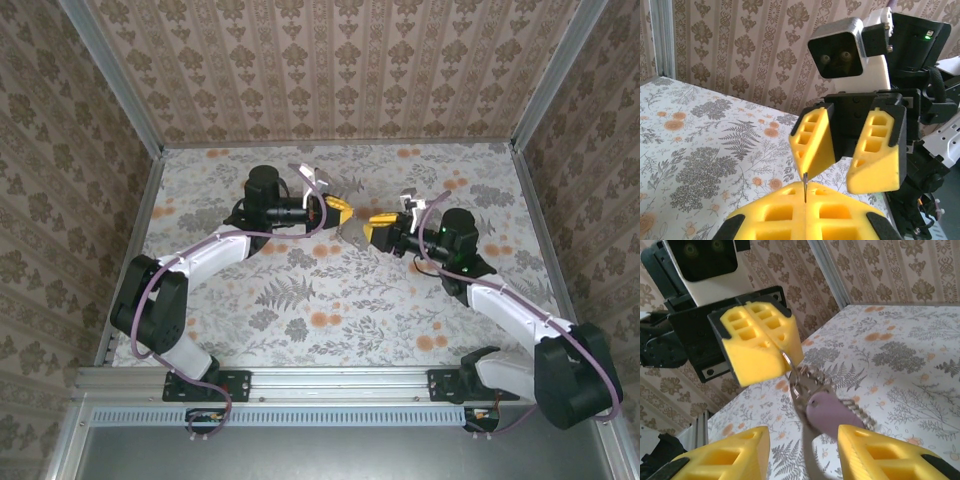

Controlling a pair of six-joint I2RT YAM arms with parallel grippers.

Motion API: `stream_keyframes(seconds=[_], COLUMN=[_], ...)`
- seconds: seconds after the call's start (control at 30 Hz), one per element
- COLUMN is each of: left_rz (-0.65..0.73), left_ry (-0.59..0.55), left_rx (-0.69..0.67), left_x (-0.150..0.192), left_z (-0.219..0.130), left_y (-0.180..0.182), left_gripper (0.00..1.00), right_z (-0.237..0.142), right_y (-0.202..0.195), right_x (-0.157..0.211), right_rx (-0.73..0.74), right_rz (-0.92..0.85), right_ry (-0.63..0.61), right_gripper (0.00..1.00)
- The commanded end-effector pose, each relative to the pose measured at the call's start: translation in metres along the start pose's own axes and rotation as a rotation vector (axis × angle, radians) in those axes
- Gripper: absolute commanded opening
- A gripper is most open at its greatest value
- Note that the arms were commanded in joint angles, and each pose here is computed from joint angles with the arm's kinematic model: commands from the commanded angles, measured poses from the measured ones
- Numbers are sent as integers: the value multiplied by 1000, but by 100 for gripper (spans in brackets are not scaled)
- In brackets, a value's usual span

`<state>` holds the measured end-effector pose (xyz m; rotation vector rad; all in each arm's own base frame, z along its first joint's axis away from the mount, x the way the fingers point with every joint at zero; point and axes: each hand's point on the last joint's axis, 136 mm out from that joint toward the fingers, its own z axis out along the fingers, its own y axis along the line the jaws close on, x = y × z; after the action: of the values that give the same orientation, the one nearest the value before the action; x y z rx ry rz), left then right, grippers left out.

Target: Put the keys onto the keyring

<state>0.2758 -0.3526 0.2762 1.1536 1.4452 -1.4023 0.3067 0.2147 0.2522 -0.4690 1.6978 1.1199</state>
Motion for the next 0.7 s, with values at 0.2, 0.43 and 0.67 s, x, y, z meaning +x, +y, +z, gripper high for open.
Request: stream_keyframes(seconds=[0.2, 0.43, 0.67], left_rz=[24, 22, 23], left_ry=[-22, -22, -23], left_rx=[59, 66, 69], left_x=[-12, -13, -14], left_z=[-2, 0, 0], left_y=[-15, -15, -15], left_gripper=[0, 0, 0], right_z=[12, 21, 24], right_y=[17, 21, 22], right_x=[-38, -36, -32], right_rx=[-110, -144, -162], right_rz=[-42, -38, -36], right_ry=[-76, -52, -37], right_gripper=[43, 40, 25])
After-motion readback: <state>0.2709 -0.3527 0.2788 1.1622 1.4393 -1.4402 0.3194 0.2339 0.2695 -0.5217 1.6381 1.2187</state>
